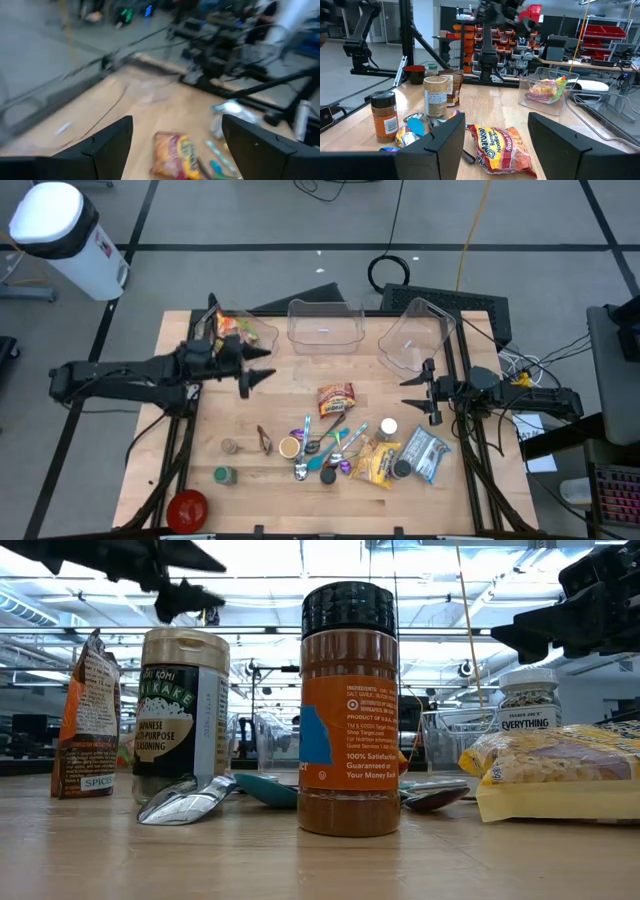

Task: Pick & Place Food Item
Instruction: Put the blue noodle pack into the left transparent bin

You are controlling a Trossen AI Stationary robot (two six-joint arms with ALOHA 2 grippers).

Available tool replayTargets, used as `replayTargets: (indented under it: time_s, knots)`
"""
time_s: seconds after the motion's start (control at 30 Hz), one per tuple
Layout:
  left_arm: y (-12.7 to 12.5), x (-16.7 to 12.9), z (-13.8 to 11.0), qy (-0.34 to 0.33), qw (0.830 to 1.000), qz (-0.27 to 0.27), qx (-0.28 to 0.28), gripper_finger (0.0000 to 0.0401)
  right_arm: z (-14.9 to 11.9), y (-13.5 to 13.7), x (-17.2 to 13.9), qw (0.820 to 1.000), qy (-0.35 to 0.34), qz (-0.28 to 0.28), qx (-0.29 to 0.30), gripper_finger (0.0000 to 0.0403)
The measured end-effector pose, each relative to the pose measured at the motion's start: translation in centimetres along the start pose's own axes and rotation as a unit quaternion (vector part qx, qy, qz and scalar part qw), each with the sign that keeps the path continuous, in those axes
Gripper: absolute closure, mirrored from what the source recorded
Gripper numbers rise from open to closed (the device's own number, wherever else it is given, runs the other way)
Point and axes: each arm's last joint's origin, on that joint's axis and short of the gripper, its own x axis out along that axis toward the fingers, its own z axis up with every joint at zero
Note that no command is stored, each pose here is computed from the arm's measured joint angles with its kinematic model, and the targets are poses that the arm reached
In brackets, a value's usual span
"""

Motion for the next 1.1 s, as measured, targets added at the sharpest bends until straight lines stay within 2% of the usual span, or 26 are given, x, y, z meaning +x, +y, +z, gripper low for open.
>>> replayTargets:
  time_s: [0.17,0.5,0.77,1.1]
  knots:
    - [-1.3,0.5,-1.0,-0.035,0.998,-0.045,0.034,0.0086,0.0,0.0,0.0,1.000,0.000,0.000,0.000,0.0193]
    - [-1.5,1.7,-1.4,-0.044,0.997,-0.035,0.057,0.0086,0.0,0.0,0.0,1.000,0.000,0.000,0.000,0.0193]
    - [-1.8,2.0,-0.8,-0.086,0.989,-0.037,0.117,0.0086,0.0,0.0,0.0,1.000,0.000,0.000,0.000,0.0193]
    - [-2.0,1.7,0.3,-0.142,0.980,-0.040,0.137,0.0086,0.0,0.0,0.0,1.000,0.000,0.000,0.000,0.0193]
